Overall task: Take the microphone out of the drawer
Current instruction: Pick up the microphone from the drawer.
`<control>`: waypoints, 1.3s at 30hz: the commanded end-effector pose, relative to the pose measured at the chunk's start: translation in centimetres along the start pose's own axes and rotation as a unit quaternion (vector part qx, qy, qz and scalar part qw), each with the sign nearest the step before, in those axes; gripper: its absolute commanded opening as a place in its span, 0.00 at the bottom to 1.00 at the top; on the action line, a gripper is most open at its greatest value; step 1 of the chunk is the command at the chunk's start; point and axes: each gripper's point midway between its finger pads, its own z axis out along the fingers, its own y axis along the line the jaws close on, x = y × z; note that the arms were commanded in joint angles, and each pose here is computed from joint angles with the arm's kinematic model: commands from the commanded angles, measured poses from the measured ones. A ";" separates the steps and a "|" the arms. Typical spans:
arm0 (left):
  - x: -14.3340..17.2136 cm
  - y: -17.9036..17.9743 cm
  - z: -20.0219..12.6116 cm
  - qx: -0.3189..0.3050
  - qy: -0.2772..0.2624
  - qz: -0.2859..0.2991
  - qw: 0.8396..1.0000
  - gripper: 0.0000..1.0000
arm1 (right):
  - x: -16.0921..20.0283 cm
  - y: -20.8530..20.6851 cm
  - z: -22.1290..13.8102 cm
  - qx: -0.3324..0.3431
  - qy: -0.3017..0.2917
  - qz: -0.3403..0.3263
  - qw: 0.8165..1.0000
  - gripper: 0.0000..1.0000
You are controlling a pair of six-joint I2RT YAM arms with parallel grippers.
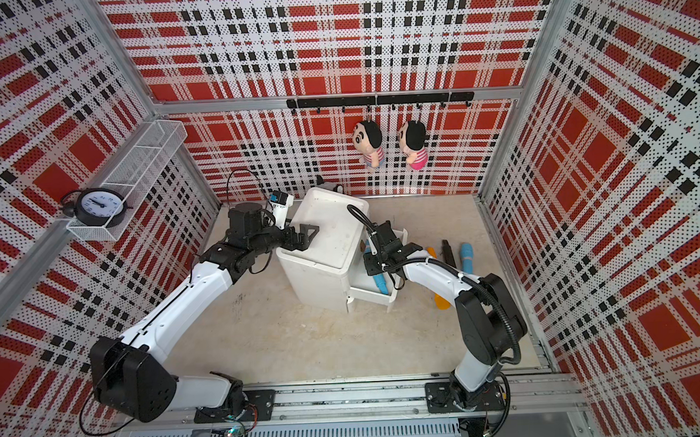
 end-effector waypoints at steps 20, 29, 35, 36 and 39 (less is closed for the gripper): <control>1.6 1.2 0.1 -0.020 0.024 -0.002 1.000 0.98 | -0.7 -1.0 -0.4 0.041 -0.002 0.024 0.999 0.17; 1.4 1.3 0.1 -0.018 0.021 -0.004 1.000 0.98 | -1.7 -0.8 -1.1 0.043 -0.010 0.017 0.999 0.09; 1.3 1.3 0.0 -0.018 0.020 -0.004 1.000 0.98 | -1.4 -0.5 -0.3 0.033 -0.001 0.014 0.999 0.16; 1.3 1.3 0.0 -0.018 0.020 -0.004 1.000 0.98 | -1.4 -0.5 -0.1 0.032 0.000 0.014 0.999 0.21; 1.4 1.3 0.0 -0.017 0.021 -0.004 1.000 0.98 | -1.4 -0.4 0.3 0.031 0.001 0.012 0.999 0.43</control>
